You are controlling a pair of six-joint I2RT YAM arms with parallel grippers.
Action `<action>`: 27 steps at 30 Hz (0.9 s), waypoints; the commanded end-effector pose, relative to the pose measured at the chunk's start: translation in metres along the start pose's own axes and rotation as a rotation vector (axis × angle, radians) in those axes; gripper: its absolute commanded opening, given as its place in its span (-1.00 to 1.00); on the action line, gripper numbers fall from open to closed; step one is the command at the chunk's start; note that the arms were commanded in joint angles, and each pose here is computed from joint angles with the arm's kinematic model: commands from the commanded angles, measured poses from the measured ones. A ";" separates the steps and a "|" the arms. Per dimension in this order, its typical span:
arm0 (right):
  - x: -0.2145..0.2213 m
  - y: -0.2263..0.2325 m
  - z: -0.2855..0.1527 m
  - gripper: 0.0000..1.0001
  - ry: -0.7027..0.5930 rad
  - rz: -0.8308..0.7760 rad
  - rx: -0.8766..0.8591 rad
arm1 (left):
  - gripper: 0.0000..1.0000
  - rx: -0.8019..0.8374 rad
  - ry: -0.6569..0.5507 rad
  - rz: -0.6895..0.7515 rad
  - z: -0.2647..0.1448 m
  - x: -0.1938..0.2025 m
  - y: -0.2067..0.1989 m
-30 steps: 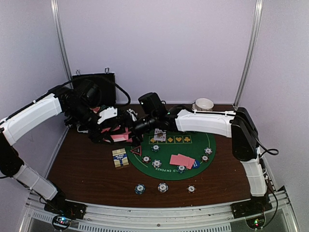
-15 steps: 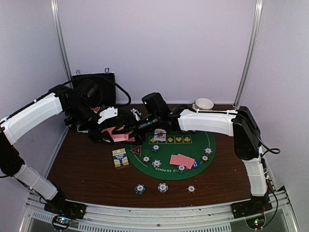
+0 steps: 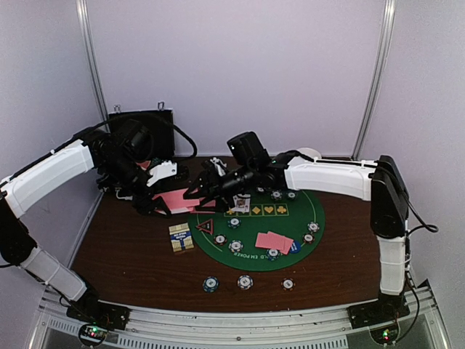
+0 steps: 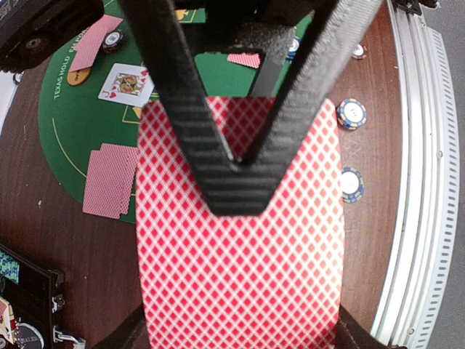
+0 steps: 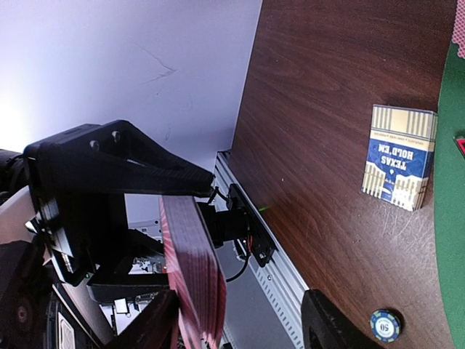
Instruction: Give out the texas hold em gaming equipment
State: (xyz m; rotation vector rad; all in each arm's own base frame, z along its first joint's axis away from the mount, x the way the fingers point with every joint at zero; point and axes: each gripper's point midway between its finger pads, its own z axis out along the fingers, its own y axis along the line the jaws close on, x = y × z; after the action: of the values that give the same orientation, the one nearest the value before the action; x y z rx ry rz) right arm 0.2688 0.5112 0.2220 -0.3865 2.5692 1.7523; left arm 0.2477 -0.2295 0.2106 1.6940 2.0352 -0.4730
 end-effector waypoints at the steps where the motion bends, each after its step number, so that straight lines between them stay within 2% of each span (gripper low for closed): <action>1: -0.002 0.022 -0.025 0.17 -0.046 -0.032 -0.002 | -1.00 -0.017 -0.047 0.019 -0.009 -0.011 0.003; 12: 0.002 0.053 -0.037 -0.11 -0.057 -0.045 -0.071 | -1.00 -0.019 -0.045 0.020 -0.009 -0.011 0.003; 27: 0.010 0.048 -0.015 -0.41 -0.011 0.003 -0.116 | -1.00 -0.022 -0.043 0.017 -0.009 -0.010 0.004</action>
State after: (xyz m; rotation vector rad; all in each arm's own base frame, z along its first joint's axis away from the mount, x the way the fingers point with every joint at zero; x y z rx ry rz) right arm 0.2547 0.5054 0.2626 -0.3491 2.5086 1.8479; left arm 0.2474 -0.2293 0.2105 1.6945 2.0367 -0.4730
